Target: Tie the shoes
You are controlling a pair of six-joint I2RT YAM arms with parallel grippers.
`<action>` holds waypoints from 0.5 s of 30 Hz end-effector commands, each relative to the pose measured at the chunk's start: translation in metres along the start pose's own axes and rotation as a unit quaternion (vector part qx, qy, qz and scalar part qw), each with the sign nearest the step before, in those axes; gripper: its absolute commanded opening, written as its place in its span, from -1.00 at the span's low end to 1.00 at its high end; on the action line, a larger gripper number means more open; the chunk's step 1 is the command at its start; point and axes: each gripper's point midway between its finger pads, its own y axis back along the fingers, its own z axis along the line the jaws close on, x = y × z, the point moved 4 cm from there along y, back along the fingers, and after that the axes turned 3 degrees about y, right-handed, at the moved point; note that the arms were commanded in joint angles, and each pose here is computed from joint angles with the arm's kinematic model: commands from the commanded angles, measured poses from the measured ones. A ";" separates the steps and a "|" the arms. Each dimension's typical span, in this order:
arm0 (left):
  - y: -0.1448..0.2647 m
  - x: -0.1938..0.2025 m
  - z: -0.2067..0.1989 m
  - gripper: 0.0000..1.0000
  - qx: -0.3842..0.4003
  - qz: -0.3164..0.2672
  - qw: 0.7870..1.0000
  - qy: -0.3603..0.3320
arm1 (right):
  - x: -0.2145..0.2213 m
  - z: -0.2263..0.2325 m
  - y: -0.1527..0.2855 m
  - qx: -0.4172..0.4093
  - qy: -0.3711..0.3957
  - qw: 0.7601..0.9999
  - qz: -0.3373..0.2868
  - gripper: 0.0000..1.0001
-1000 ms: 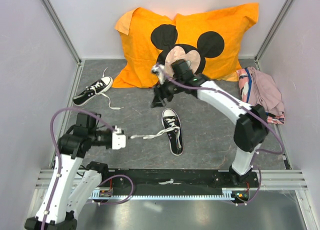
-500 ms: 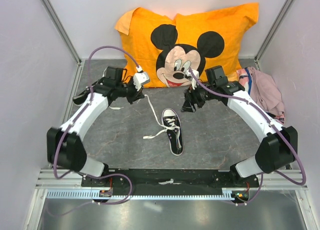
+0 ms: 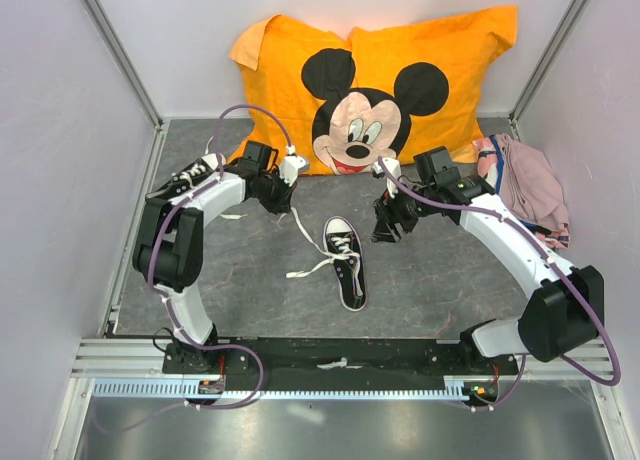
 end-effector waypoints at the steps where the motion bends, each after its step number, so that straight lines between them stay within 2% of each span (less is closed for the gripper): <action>1: -0.008 -0.006 0.011 -0.97 -0.027 0.002 0.999 0.019 | 0.002 0.001 0.001 -0.003 0.020 1.000 -0.001 0.41; 8: -0.013 0.011 0.009 -0.75 -0.021 0.031 0.999 0.017 | 0.003 0.002 -0.001 -0.011 0.014 1.000 0.000 0.41; 11: -0.008 0.015 0.004 -0.45 -0.011 0.033 0.999 0.007 | 0.003 0.003 -0.001 -0.012 0.014 1.000 -0.001 0.40; 12: -0.006 0.015 0.002 -0.29 -0.007 0.031 0.999 0.000 | 0.003 0.003 0.000 -0.012 0.014 1.000 -0.002 0.40; 15: 0.011 0.012 -0.008 -0.13 0.011 0.013 0.999 -0.033 | 0.003 0.003 0.000 -0.009 0.015 1.000 -0.001 0.41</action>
